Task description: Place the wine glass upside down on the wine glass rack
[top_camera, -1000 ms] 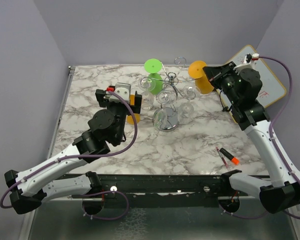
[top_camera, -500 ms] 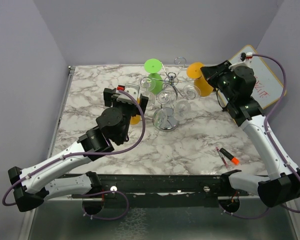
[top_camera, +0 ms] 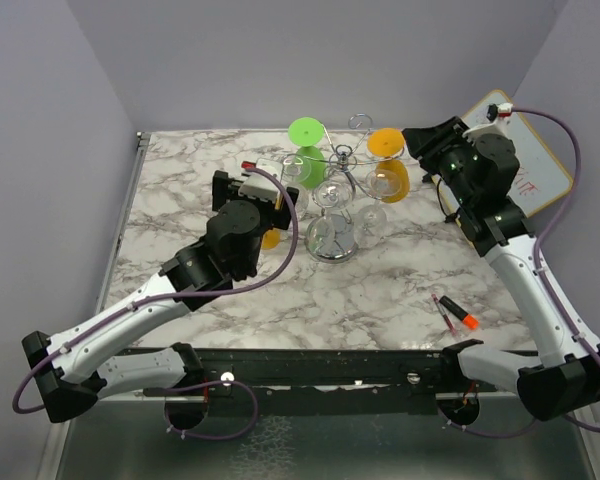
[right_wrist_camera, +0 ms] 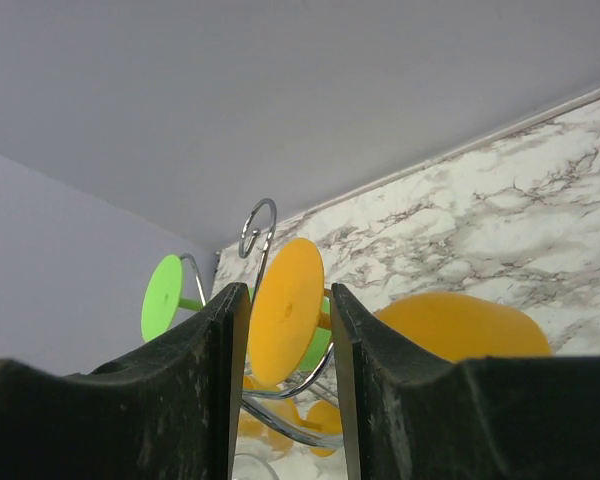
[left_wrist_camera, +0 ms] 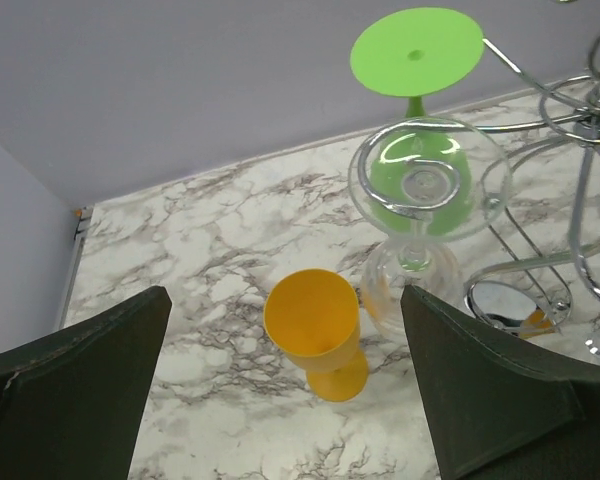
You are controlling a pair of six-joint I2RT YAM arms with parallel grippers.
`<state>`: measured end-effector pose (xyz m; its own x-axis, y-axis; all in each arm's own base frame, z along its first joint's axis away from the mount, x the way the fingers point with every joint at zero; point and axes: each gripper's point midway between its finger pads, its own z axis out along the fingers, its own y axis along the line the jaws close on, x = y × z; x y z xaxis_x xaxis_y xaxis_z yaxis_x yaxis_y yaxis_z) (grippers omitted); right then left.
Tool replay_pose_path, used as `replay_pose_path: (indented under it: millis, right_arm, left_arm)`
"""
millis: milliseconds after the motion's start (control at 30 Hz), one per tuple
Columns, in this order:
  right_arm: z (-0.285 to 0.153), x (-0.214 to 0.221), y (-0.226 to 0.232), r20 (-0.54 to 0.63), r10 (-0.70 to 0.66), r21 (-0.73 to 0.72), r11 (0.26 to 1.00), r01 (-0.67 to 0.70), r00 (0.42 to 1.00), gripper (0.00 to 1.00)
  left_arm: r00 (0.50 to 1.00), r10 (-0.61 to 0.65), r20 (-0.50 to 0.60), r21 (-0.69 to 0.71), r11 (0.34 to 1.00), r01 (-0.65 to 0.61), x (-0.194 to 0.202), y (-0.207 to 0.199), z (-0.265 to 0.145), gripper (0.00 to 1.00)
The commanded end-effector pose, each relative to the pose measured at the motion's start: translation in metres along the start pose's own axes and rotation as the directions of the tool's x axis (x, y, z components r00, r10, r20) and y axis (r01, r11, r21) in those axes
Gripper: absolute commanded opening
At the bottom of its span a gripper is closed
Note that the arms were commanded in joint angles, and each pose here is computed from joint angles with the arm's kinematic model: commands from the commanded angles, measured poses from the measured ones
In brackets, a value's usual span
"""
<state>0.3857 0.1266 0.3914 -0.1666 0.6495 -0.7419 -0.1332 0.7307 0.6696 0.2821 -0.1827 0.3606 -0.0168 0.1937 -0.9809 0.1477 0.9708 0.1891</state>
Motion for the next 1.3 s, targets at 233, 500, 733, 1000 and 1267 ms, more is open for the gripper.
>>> replay_pose_path:
  millis: [233, 500, 733, 1000, 1267]
  right_arm:
    - [-0.036, -0.035, 0.004, 0.131, -0.034, 0.013, 0.999, 0.032, 0.991, 0.52]
    - [-0.069, -0.04, 0.002, 0.153, -0.061, 0.014, 0.998, 0.059, 0.986, 0.58]
    - [-0.103, -0.032, -0.01, 0.158, -0.058, 0.023, 0.998, 0.056, 0.986, 0.58]
    - [-0.143, -0.036, -0.031, 0.179, -0.094, 0.107, 0.991, 0.076, 0.979, 0.58]
    - [-0.164, -0.04, -0.043, 0.209, -0.114, 0.157, 0.984, 0.082, 0.971, 0.58]
  left_arm:
    - [0.97, -0.204, -0.136, -0.086, 0.977, 0.193, 0.021, 0.038, 0.028, 0.99]
    - [0.91, -0.338, -0.242, -0.154, 0.939, 0.307, 0.061, 0.062, 0.057, 0.94]
    - [0.789, -0.486, -0.377, -0.171, 0.873, 0.456, 0.113, 0.065, 0.084, 0.9]
    - [0.724, -0.479, -0.496, -0.126, 0.865, 0.485, 0.149, 0.046, 0.109, 0.72]
    - [0.68, -0.426, -0.597, -0.114, 0.884, 0.454, 0.187, 0.036, 0.092, 0.61]
